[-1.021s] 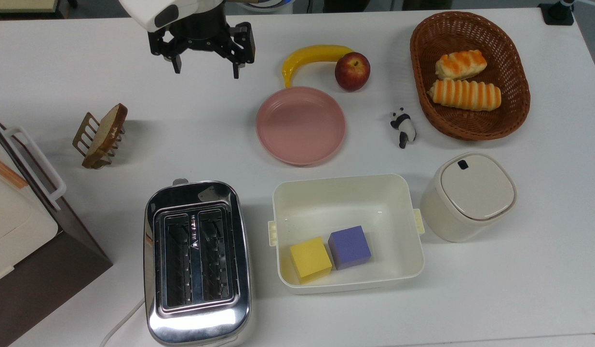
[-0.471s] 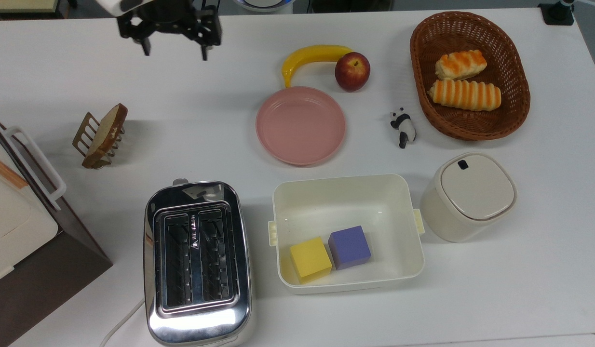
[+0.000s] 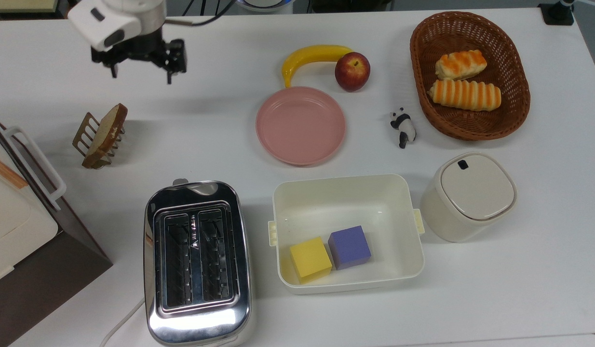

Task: Put the bread in the toaster
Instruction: 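Move the open gripper over to the wooden toast rack holding bread, then close the gripper on the bread slice and lift it from the rack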

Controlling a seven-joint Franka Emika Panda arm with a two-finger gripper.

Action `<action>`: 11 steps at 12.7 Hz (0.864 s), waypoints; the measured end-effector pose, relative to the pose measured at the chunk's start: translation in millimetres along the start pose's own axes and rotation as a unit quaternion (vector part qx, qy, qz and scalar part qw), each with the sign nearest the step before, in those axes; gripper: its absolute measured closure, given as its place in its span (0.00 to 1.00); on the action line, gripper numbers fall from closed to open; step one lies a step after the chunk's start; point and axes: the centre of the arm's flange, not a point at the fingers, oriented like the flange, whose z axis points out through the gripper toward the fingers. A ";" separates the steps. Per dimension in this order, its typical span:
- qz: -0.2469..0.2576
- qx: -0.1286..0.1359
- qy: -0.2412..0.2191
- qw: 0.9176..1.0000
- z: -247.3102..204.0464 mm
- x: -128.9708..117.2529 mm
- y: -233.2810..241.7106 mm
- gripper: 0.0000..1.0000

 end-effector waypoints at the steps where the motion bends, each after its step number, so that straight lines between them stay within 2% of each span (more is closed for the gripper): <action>1: 0.004 -0.006 -0.001 1.000 15.9 0.9 9.3 0.00; 2: 0.005 -0.014 -0.005 1.000 31.1 2.4 18.7 0.06; 3: 0.006 -0.022 -0.008 1.000 45.9 4.8 26.3 0.07; 4: 0.006 -0.026 -0.008 1.000 58.7 7.4 31.7 0.17; 5: 0.006 -0.028 -0.008 1.000 66.2 8.7 34.6 0.19; 6: 0.006 -0.030 -0.010 0.999 73.0 9.6 37.0 0.20; 7: 0.005 -0.032 -0.010 0.999 80.1 11.1 38.8 0.30; 8: 0.004 -0.032 -0.010 0.999 83.4 12.2 38.4 0.31; 11: 0.003 -0.032 -0.009 0.999 85.6 13.5 37.4 0.46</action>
